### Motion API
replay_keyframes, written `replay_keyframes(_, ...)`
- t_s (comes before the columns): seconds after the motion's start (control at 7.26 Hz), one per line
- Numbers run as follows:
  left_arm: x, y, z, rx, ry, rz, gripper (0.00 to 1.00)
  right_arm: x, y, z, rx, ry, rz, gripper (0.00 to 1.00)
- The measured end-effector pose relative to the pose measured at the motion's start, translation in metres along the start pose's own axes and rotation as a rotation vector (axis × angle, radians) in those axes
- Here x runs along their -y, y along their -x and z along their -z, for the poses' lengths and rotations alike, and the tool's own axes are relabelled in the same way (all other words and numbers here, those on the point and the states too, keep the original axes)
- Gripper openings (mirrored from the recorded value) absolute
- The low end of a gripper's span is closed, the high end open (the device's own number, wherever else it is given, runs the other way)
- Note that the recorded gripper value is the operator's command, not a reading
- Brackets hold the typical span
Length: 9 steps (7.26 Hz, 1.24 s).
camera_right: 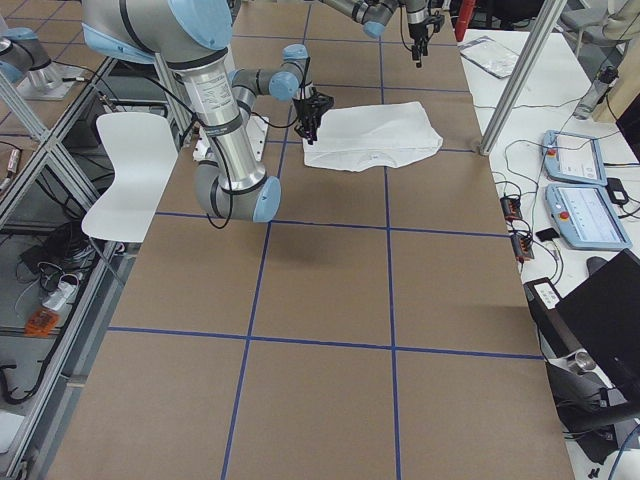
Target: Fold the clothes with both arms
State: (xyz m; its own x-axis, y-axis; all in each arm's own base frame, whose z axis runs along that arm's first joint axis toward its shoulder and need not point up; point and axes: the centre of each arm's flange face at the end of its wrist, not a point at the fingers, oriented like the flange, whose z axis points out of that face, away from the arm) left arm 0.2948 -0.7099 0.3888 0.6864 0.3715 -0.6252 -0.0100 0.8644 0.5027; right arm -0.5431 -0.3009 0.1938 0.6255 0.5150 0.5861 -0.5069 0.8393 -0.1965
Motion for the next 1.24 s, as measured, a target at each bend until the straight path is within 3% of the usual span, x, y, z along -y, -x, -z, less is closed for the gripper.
replay_keyframes(0.28, -0.001, -0.001, 0.001, -0.003, -0.001, -0.002, 1.0, 0.025, 0.0, 0.015, 0.007, 0.001, 0.095, 1.0)
replay_keyframes(0.69, -0.005, -0.004, 0.004, -0.034, 0.009, -0.005, 1.0, 0.092, 0.026, 0.013, -0.002, -0.056, 0.227, 1.0)
replay_keyframes(1.24, -0.015, -0.004, 0.007, -0.066, 0.023, -0.01, 1.0, 0.138, 0.112, -0.026, 0.0, -0.104, 0.249, 1.0)
